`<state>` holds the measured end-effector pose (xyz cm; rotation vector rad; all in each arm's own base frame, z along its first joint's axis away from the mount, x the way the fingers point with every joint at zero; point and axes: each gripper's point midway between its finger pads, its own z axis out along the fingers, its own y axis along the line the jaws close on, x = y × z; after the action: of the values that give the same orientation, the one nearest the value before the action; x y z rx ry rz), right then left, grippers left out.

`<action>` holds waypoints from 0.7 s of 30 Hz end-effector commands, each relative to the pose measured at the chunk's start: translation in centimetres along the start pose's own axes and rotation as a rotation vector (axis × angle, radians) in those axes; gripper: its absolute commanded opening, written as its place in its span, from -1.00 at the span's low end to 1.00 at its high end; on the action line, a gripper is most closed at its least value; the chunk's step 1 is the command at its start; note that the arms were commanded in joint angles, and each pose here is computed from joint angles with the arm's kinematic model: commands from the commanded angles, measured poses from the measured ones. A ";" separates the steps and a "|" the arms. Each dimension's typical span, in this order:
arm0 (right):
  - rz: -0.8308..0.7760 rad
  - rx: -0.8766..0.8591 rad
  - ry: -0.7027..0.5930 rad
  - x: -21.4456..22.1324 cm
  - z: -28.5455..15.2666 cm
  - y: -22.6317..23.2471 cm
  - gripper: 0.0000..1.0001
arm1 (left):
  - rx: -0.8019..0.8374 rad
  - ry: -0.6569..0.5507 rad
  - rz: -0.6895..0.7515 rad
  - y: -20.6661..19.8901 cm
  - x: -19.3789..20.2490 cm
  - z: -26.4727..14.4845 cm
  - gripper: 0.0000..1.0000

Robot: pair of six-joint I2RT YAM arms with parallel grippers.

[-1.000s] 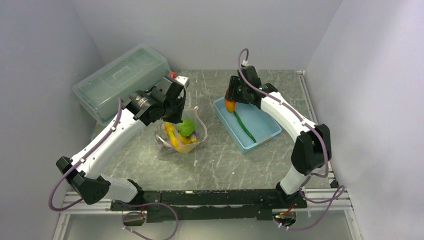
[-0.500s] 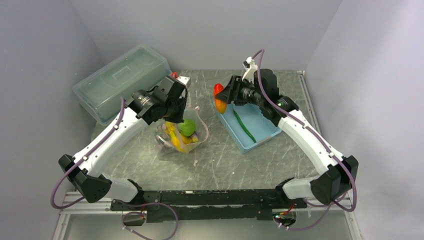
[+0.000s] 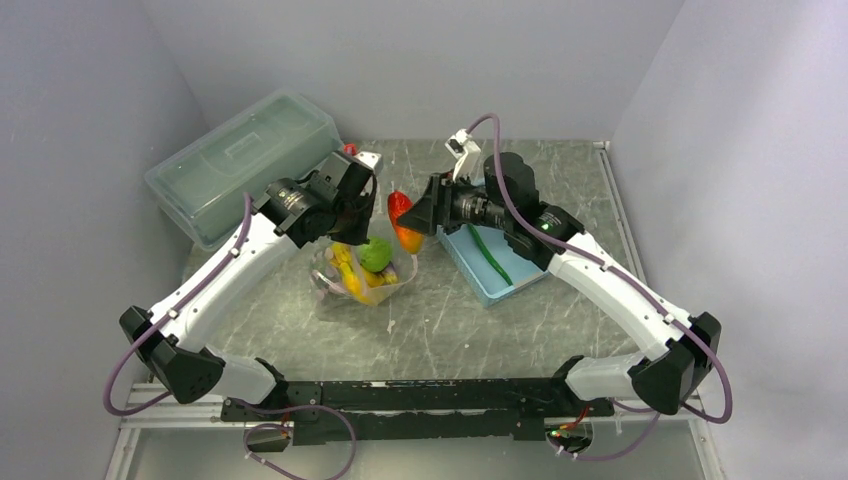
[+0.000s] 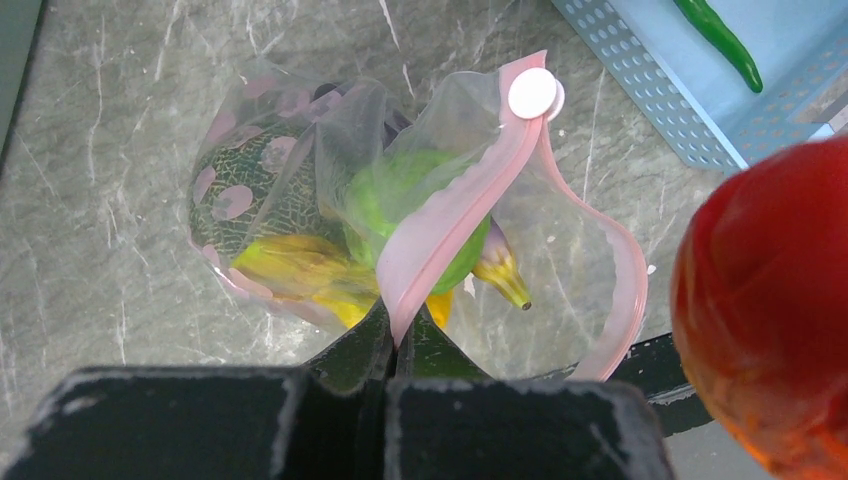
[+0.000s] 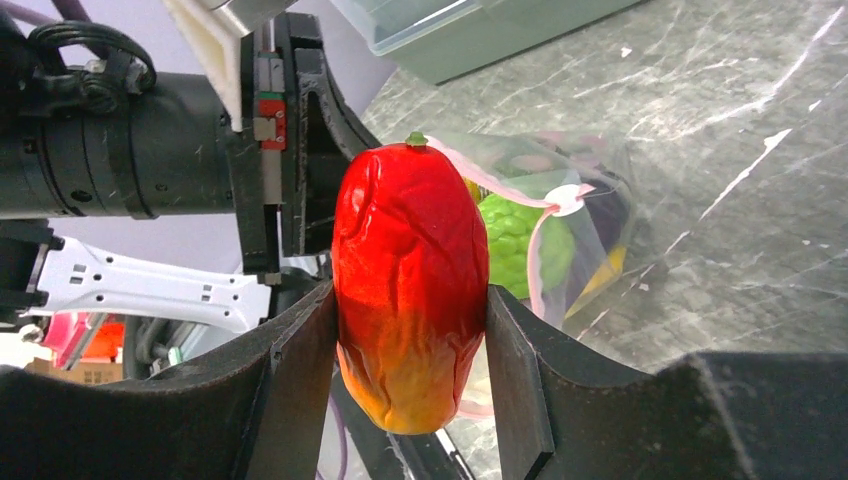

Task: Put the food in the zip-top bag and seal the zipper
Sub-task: Pick up the fake fruit from the bin, then place the fake fruit in the zipper food storage bag.

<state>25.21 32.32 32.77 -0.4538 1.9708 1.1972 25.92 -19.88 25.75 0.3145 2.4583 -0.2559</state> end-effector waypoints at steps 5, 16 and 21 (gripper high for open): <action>-0.025 -0.068 0.021 1.3 0.3 2.2 -0.69 | 0.028 -0.067 -0.026 -0.6 -2.2 -0.9 -1.00; 0.077 -0.034 0.058 2.8 2.4 1.3 -0.74 | 0.049 -0.071 -0.033 -1.0 -2.2 -1.3 -1.00; 0.115 -0.028 0.070 3.0 3.3 1.2 -0.77 | 0.058 -0.076 -0.038 -1.0 -2.1 -1.5 -1.00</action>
<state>23.54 35.03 28.70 -0.4411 2.1173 1.2522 26.01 -20.24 26.12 0.3173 2.4563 -0.2752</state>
